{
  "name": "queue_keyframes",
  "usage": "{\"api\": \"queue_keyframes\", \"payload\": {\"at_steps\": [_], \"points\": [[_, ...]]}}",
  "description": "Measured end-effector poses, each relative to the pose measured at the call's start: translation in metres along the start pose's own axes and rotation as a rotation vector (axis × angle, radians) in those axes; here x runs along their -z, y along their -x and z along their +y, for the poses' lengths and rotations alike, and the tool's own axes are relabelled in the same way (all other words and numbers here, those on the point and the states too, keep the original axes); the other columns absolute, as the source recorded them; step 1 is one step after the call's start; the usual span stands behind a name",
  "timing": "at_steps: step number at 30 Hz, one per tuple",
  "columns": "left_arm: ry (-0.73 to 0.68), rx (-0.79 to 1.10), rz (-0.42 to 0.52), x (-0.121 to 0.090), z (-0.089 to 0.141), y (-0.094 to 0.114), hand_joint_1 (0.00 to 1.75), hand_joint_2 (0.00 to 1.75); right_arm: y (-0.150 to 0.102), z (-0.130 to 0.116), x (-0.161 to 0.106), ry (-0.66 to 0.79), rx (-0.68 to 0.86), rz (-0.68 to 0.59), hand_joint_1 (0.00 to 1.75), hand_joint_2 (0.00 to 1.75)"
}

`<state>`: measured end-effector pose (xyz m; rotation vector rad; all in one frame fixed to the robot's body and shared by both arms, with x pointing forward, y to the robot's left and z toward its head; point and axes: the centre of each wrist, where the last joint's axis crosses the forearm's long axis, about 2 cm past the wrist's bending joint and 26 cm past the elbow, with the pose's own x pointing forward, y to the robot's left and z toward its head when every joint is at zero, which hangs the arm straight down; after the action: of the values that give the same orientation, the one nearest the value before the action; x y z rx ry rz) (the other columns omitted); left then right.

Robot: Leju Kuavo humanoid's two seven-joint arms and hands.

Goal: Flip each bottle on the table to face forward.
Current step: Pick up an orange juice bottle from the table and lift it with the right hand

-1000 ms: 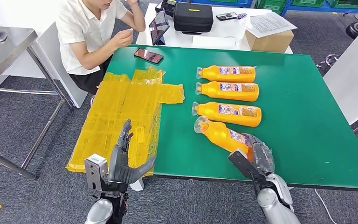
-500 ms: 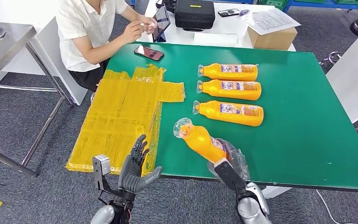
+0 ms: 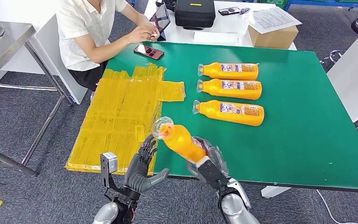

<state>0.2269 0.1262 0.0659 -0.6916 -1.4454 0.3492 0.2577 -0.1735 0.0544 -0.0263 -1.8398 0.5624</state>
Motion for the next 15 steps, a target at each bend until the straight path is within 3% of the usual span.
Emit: {"api": "queue_keyframes", "payload": {"at_steps": [4, 8, 13, 15], "points": [[0.018, 0.011, -0.026, 0.011, -0.002, -0.006, 0.00, 1.75, -0.011, 0.023, 0.011, -0.073, 0.035, -0.030, 1.75, 1.75], [0.017, 0.020, -0.048, 0.021, -0.005, -0.011, 0.00, 0.00, -0.020, 0.042, 0.017, -0.139, 0.059, -0.062, 1.75, 1.75], [0.001, -0.030, -0.067, 0.029, -0.011, -0.013, 0.00, 0.00, -0.034, 0.059, 0.027, -0.200, 0.069, -0.099, 1.75, 1.75], [0.001, -0.046, -0.070, 0.030, -0.012, -0.013, 0.00, 0.87, -0.037, 0.061, 0.032, -0.215, 0.061, -0.107, 1.75, 1.75]]}}
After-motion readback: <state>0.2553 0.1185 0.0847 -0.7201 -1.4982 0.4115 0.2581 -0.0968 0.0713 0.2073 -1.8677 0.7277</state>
